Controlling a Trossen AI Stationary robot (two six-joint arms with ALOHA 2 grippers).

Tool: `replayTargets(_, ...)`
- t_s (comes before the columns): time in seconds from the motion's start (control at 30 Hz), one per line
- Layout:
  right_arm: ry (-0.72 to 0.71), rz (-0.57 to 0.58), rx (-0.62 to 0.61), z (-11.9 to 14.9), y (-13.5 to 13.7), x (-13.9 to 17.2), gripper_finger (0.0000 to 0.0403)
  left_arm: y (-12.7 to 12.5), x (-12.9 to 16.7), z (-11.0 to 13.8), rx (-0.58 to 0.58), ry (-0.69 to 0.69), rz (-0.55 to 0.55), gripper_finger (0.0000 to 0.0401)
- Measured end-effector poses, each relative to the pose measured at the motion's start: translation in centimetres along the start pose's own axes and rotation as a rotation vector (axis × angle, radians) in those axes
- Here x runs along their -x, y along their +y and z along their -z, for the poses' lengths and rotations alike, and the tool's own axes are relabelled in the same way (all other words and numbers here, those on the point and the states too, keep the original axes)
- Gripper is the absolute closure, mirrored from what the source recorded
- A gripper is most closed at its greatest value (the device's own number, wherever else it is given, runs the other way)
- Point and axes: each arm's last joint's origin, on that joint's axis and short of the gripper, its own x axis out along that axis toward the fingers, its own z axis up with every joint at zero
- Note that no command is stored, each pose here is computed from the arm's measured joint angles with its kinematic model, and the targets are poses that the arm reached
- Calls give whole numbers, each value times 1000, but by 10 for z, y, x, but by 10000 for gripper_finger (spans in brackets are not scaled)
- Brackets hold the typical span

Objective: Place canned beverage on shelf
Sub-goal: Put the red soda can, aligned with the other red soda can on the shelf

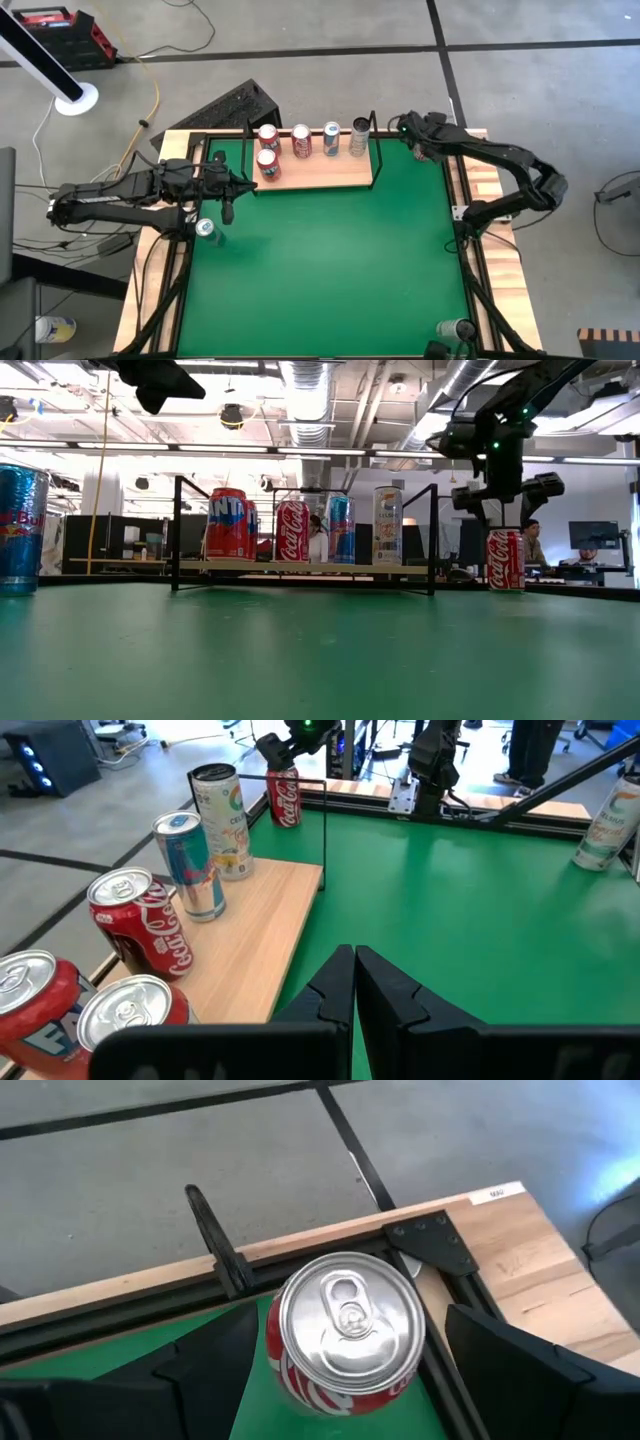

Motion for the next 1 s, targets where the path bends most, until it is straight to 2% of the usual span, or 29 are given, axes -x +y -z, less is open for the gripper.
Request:
replayTargets(0.17,18,18,-29,5,4,-6,58,0,0,0,2,0,1,401)
replayTargets(0.73,44,56,-2,15,13,-19,58,0,0,0,17,1,9,401)
replayTargets(1.0,65,50,18,13,12,-19,95,0,0,0,17,1,9,401)
